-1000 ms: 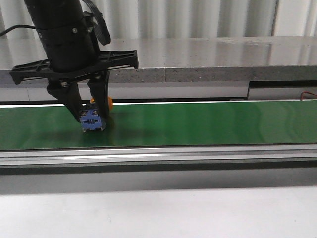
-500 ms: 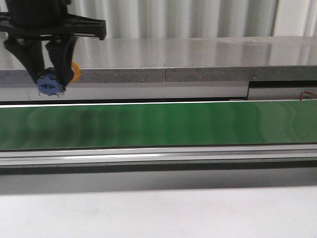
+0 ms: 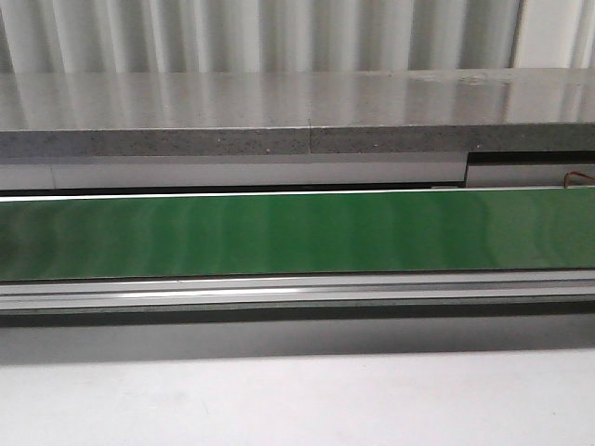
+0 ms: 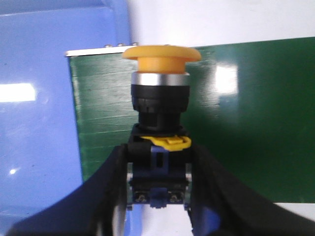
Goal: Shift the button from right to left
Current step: 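Lift the button with the left gripper and carry it over the blue tray, then lower the button into the blue tray and open the left gripper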
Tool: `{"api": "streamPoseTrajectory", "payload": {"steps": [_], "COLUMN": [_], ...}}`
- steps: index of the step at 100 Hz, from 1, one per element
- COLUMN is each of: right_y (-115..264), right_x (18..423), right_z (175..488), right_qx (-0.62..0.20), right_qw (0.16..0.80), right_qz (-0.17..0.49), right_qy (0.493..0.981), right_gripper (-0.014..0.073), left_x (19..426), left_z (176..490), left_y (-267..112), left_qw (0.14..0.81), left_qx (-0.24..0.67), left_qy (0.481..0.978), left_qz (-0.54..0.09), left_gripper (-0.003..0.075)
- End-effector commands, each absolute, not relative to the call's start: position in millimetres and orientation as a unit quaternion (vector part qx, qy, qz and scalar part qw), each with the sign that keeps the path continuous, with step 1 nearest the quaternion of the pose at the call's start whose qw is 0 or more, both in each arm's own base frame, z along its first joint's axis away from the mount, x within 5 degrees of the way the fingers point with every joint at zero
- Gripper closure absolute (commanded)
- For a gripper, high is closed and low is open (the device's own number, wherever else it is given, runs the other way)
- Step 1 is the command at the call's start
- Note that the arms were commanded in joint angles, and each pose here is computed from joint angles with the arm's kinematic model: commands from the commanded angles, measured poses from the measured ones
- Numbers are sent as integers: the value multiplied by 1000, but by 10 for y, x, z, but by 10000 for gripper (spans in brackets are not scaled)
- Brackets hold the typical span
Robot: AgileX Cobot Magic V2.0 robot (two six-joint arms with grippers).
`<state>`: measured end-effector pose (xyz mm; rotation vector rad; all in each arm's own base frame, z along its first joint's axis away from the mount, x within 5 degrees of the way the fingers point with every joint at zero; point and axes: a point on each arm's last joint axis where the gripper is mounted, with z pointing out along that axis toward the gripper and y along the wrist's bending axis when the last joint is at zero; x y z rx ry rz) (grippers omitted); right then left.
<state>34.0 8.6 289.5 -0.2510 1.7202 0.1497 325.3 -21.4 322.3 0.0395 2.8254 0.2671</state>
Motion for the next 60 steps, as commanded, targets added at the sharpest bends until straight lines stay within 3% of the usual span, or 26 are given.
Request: {"api": "streamPoseTrajectory", "payload": {"steps": [1,38,60], "right_y": [83,83,83], "right_x": [346,346,346], "right_z": [3033,3033,3033], "right_qx": [-110,-110,-110], "right_qw": [677,677,677], "right_qz": [62,62,62], "right_qy": [725,725,725], "right_gripper": [661,661,661], "left_x": [3188,3077,3266], "left_z": [3458,3392,3003], "left_y": [68,1003,1307], "left_qw": [185,157,123], "left_qx": [11,-48,-78], "left_qy": [979,980,984], "left_qz": [90,111,103], "left_gripper": [741,741,741]}}
